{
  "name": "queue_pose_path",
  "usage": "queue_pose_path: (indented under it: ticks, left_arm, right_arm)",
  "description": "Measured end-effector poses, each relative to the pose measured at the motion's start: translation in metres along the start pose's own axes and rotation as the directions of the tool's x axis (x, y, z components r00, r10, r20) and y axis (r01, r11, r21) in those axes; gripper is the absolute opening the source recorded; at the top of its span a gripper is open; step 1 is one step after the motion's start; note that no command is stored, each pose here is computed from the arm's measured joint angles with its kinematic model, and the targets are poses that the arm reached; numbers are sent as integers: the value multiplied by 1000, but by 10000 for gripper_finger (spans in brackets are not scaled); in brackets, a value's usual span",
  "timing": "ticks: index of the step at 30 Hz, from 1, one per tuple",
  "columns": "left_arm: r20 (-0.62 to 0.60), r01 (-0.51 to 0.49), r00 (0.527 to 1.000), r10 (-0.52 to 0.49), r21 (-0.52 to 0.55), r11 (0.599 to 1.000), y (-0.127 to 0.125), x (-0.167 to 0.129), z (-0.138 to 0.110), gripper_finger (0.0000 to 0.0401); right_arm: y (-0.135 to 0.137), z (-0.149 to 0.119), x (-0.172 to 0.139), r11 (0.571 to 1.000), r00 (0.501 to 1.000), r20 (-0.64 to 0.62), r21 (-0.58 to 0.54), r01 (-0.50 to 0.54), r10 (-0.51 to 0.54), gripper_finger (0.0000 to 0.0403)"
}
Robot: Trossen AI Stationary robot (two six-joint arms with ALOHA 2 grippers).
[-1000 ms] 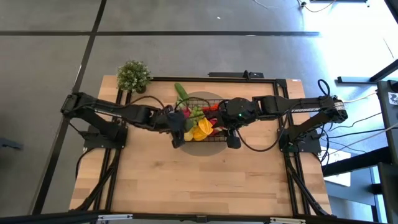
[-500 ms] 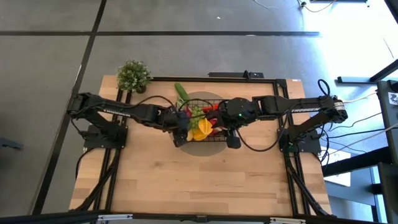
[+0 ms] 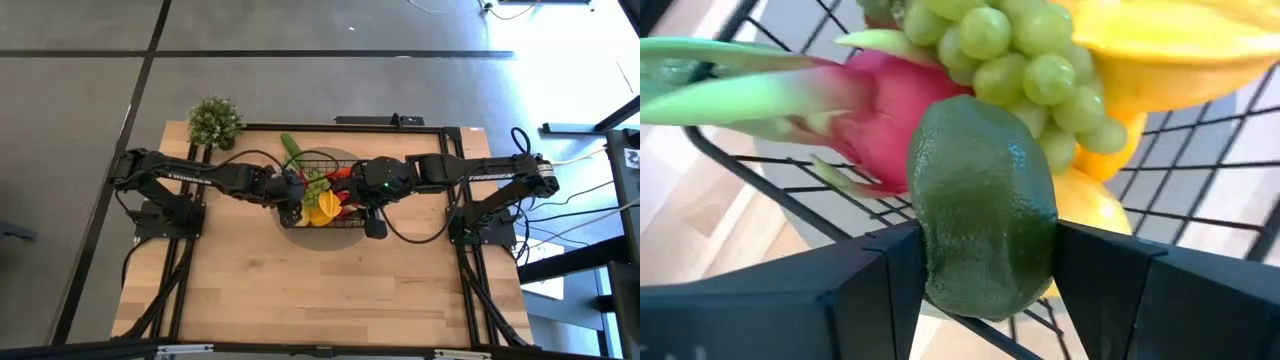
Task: Build produce basket
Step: Put the green lime into the black wire basket
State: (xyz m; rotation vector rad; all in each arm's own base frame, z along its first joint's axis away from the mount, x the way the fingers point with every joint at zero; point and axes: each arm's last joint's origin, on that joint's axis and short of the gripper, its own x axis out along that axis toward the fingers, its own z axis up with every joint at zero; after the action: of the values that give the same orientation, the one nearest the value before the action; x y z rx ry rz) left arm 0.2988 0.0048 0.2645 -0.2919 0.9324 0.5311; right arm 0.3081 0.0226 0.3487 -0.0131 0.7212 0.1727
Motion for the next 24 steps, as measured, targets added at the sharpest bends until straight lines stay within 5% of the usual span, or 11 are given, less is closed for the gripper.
queue_pose_path:
  ticks: [24]
  left_arm:
    - [-1, 9, 1000, -9, -33, 999, 1, 1, 2, 229]
  right_arm:
    - [0, 0, 0, 1000, 1000, 0, -2, 0, 0, 131]
